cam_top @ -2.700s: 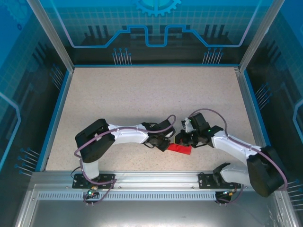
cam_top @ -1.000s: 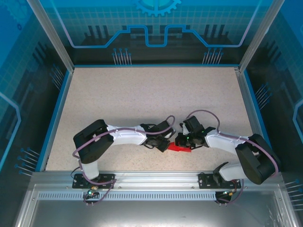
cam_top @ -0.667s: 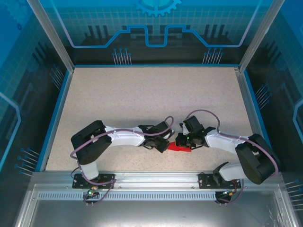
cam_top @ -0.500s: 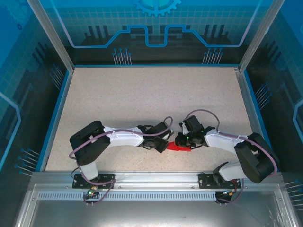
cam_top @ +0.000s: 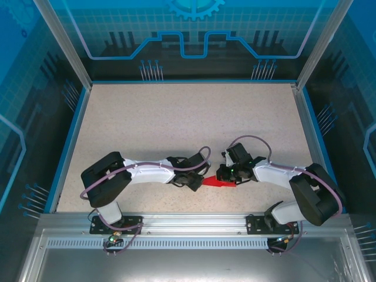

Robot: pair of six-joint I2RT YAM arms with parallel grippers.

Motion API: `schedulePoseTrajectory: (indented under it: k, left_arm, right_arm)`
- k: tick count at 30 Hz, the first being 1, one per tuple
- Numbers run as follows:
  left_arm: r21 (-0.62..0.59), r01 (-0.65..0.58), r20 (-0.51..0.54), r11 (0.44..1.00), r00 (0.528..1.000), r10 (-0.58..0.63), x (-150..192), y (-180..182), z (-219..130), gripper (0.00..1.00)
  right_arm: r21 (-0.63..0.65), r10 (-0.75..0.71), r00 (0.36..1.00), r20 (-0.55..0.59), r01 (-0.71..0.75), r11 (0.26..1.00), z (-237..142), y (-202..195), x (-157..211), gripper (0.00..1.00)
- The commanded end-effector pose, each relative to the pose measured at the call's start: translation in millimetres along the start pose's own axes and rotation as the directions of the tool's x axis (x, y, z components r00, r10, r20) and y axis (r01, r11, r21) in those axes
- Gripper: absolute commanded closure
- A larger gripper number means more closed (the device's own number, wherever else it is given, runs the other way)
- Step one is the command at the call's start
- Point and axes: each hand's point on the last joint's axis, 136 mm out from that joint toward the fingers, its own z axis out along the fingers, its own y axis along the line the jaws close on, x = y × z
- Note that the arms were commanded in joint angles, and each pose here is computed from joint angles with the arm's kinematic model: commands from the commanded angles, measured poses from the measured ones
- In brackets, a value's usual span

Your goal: Fold a paper plane with a square sheet of paper (pick it up from the middle)

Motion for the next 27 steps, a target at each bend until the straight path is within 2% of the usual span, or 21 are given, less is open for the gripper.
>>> schedulePoseTrajectory:
  k: [1, 14, 19, 21, 27]
  left_arm:
    - [-0.149, -0.018, -0.209, 0.989, 0.978, -0.013, 63, 36, -2, 0.84]
    - [-0.169, 0.022, -0.246, 0.985, 0.967, -0.064, 75, 37, -16, 0.86]
    - [-0.222, 0.028, -0.236, 0.975, 0.968, -0.082, 68, 43, -30, 0.86]
    - [-0.207, 0.038, -0.19, 0.978, 0.979, -0.078, 52, 38, -38, 0.86]
    - [-0.026, 0.078, 0.07, 0.997, 0.995, -0.076, -25, 0, -80, 0.86]
  right_arm:
    - [0.162, 0.039, 0.997, -0.063, -0.029, 0.986, 5, -41, 21, 1.0]
    - [0.153, 0.034, 0.997, -0.073, -0.023, 0.988, 6, -39, 22, 1.0]
    - [0.142, 0.029, 0.997, -0.076, -0.018, 0.99, 6, -37, 22, 1.0]
    - [0.134, 0.026, 0.997, -0.075, -0.016, 0.991, 6, -36, 22, 1.0]
    - [0.118, 0.021, 0.997, -0.071, -0.012, 0.993, 4, -32, 21, 1.0]
